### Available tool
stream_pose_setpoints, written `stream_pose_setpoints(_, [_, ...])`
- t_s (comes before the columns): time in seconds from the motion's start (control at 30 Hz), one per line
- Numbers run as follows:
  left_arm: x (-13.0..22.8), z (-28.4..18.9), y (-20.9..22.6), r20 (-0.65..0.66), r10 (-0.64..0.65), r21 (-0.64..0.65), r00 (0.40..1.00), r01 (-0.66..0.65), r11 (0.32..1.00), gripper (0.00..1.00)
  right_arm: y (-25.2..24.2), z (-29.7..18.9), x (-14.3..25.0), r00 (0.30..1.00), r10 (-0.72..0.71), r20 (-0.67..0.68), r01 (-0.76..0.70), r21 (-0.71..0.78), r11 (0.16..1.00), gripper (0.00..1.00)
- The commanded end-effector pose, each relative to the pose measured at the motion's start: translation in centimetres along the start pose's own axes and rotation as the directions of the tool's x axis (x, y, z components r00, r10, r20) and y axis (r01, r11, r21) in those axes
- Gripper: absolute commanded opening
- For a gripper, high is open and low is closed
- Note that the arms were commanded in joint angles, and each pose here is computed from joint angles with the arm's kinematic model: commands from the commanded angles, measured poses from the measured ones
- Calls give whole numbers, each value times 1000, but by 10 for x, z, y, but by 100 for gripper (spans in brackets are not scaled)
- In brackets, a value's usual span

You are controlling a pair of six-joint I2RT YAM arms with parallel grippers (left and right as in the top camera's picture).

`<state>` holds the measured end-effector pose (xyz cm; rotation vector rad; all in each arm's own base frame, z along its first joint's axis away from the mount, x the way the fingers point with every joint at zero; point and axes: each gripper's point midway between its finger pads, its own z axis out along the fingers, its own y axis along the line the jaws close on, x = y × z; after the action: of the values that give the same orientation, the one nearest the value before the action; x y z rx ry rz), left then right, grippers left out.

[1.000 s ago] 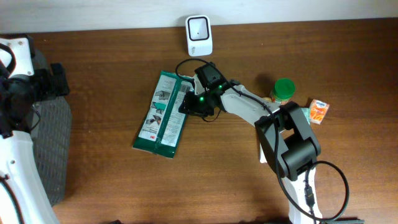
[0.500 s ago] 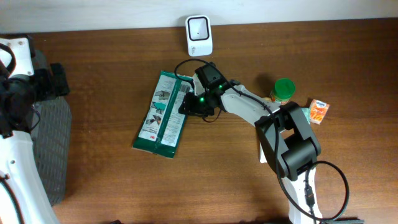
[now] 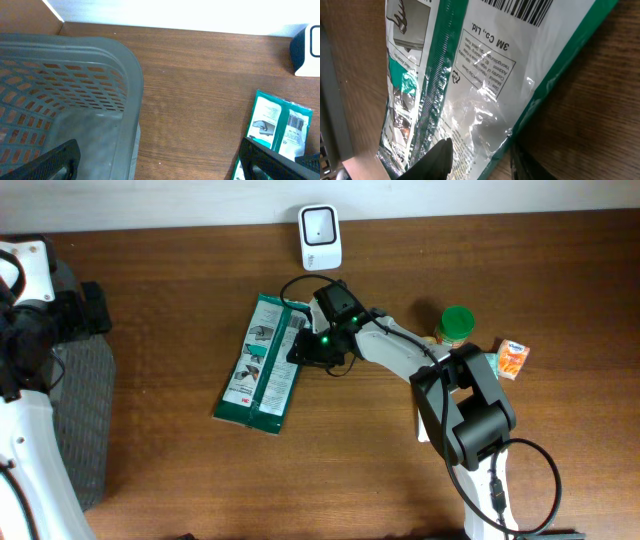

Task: Scan the item barcode
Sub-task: 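Lift the packet edge and drag it toward the scanner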

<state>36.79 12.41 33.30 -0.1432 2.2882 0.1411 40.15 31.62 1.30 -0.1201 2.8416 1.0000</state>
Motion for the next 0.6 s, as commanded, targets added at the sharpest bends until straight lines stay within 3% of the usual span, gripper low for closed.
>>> stream_pose_setpoints(0.0, [-1,-1,1,5,13,2,1000,-13,1000,99,-19,13,13,999,12,-36,-10,41,999,37])
stream_pose_setpoints(0.57, [-1,-1,1,5,13,3,1000,-13,1000,99,-19,12,12,999,13,-35,-12,41,999,42])
